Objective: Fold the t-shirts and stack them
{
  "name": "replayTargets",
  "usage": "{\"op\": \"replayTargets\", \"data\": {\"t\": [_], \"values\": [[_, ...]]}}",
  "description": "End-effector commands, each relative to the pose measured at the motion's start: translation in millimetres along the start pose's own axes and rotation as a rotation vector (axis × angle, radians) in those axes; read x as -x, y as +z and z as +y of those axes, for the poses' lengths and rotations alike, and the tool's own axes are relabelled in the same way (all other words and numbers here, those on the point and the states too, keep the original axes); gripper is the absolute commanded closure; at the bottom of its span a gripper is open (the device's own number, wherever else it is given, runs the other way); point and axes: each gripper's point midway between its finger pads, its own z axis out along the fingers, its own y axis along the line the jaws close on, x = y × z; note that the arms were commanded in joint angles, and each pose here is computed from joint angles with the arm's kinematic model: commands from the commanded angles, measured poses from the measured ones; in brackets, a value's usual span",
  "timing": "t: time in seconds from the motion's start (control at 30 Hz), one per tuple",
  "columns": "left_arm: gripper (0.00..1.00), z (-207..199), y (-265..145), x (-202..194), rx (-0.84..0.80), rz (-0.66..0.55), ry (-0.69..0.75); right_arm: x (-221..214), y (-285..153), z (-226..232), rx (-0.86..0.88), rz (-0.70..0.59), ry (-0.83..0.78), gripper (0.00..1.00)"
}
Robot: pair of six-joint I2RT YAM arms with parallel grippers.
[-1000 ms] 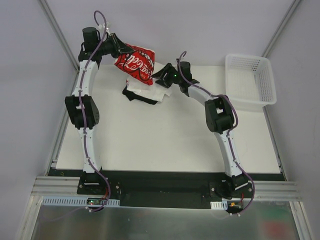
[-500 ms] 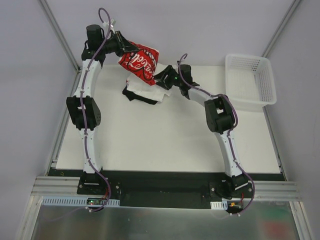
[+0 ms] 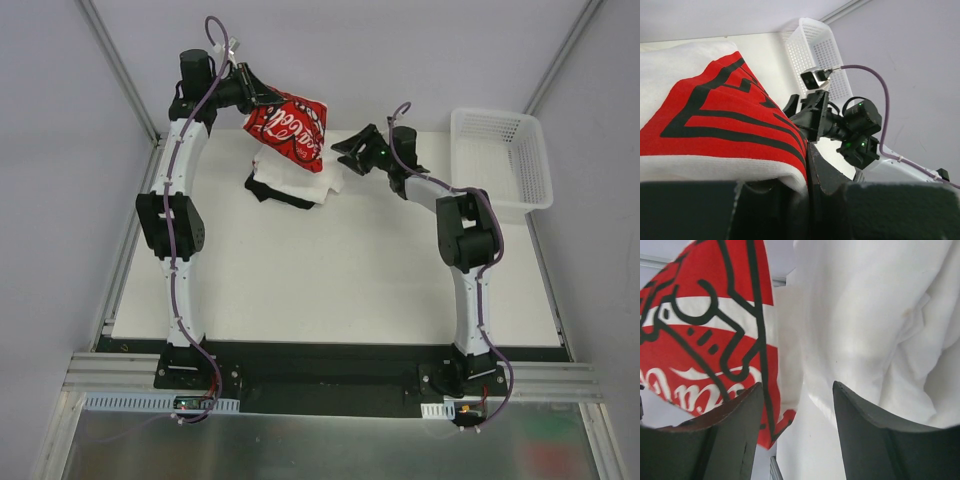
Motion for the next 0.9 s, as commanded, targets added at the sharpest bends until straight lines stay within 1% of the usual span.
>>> {"op": "replayTargets", "data": {"t": [0.0,0.17,0.3,0.53,0.67,0.73,0.87], "values": [[1.0,-51.6,-11.0,11.4,-0.087,-0.024,0.14,30.6,-37.4,67.5,0.14,-0.068,-0.11,0.4],[1.0,-39.5,7.9,1.5,-0.102,0.004,0.119,46.1,-49.1,70.7,0.123,-0.078,-0.137,0.4],[1.0,-39.0,23.6,-4.8,-0.133,0.022,0.113,52.2,-57.2,72.5,0.109,-0.092,-0.158,0.4],[1.0,-33.8,39.6,-16.1,-0.17,0.054,0.104,51.9,-59.0,64.6,0.093,-0.083,-0.146,0.39],[1.0,-5.2,46.0,-23.2,-0.167,0.074,0.083,53.1,-69.6,66.8,0.089,-0.092,-0.157,0.39],[1.0,23.0,47.1,-28.7,-0.144,0.082,0.044,49.8,-75.8,61.8,0.077,-0.087,-0.165,0.39],[1.0,60.4,49.5,-36.7,-0.128,0.088,0.009,53.8,-95.3,61.9,0.059,-0.094,-0.181,0.39]]}}
